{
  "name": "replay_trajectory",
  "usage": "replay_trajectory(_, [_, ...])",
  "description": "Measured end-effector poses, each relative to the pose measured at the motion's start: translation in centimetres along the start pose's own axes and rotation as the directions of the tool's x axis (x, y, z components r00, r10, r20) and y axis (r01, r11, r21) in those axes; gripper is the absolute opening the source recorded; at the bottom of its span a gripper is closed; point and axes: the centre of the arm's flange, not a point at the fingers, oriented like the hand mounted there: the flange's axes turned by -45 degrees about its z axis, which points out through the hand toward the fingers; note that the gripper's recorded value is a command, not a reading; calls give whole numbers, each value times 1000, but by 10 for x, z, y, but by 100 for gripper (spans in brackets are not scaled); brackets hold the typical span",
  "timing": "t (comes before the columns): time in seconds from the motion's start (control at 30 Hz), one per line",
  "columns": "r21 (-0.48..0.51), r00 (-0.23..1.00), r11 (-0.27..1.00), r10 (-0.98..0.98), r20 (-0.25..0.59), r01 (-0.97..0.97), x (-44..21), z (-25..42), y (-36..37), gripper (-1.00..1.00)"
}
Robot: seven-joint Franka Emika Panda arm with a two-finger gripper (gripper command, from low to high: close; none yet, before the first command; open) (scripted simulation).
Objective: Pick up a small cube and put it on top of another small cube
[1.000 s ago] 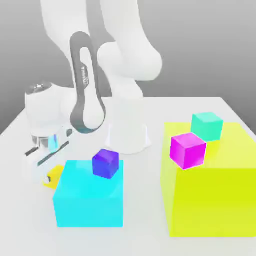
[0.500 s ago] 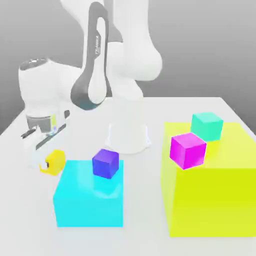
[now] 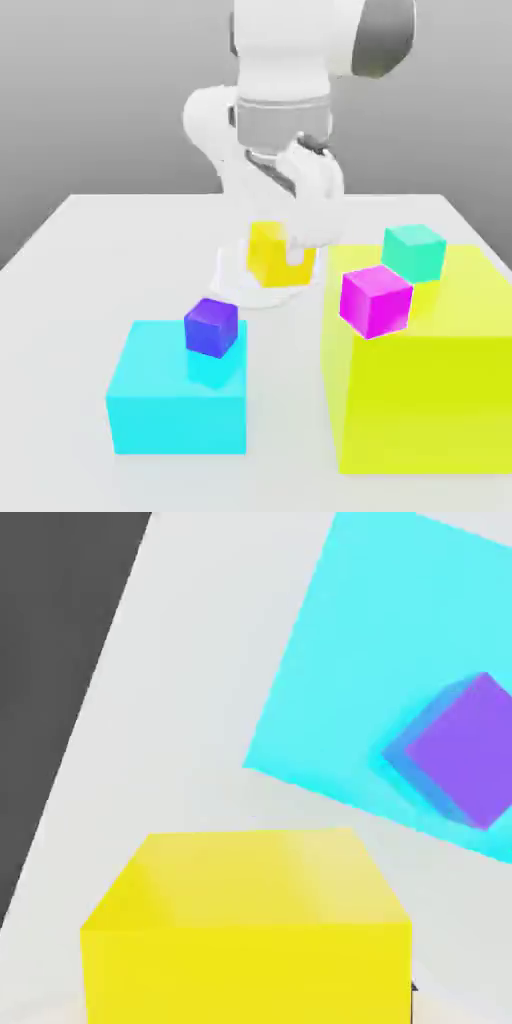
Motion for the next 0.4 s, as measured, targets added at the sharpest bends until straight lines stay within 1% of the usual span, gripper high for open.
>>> replay_trajectory(0.1, [-16, 985, 985, -171, -8, 171, -80, -31, -3, -100])
replay_trajectory(0.13, [-15, 979, 979, -203, -7, 203, -99, -36, -1, -100])
replay_trajectory(0.27, [-11, 974, 974, -227, -3, 227, -114, 5, 1, -100])
replay_trajectory(0.3, [-11, 974, 974, -227, -3, 227, -114, 17, 2, 100])
replay_trajectory(0.4, [-11, 974, 974, -227, -3, 227, -114, 17, 2, 100])
